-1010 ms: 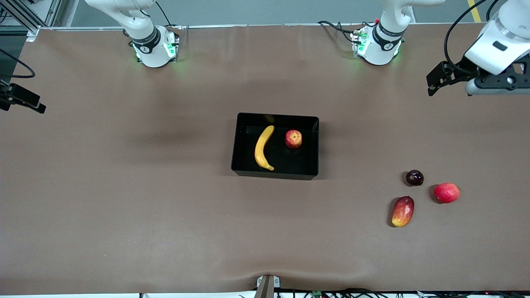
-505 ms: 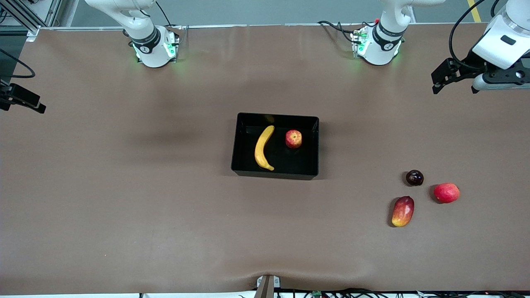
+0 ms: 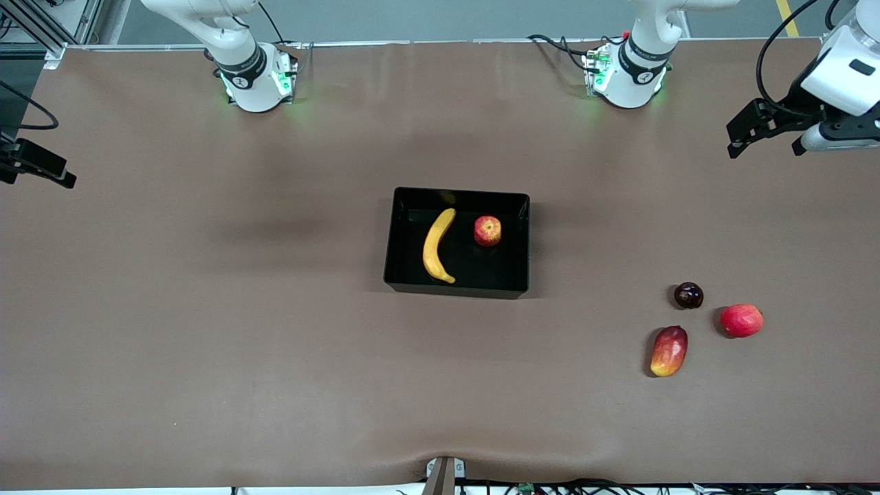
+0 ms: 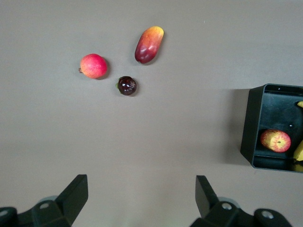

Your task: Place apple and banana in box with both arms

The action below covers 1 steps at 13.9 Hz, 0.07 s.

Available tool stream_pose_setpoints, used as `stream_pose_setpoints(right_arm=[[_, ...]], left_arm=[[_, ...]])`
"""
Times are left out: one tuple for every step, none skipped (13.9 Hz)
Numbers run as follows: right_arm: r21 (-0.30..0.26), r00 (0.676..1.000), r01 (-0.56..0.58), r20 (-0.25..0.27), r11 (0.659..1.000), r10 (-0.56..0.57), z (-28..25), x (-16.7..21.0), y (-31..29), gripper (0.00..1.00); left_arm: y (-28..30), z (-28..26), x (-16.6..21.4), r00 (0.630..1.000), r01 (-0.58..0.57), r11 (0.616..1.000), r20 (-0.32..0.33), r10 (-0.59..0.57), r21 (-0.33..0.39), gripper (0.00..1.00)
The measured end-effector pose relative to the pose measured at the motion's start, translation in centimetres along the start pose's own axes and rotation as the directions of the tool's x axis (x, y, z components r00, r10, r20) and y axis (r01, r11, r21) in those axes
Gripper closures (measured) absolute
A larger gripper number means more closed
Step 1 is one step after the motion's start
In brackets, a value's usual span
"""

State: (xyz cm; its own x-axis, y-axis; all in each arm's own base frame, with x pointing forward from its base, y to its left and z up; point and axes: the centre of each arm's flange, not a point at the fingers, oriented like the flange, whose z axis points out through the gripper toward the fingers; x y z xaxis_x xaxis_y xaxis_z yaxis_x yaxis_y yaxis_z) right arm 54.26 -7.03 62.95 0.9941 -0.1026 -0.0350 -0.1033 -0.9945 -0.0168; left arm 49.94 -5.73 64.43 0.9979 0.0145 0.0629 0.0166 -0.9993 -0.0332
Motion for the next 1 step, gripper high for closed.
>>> stream_pose_setpoints(right_arm=[[0.0, 1.0, 0.0, 0.0, 1.0, 0.0, 0.0, 0.0, 0.0, 0.0]], left_arm=[[-0.04, -0.2, 0.1, 1.0, 0.001, 1.0, -0.006, -0.001, -0.001, 0.0]])
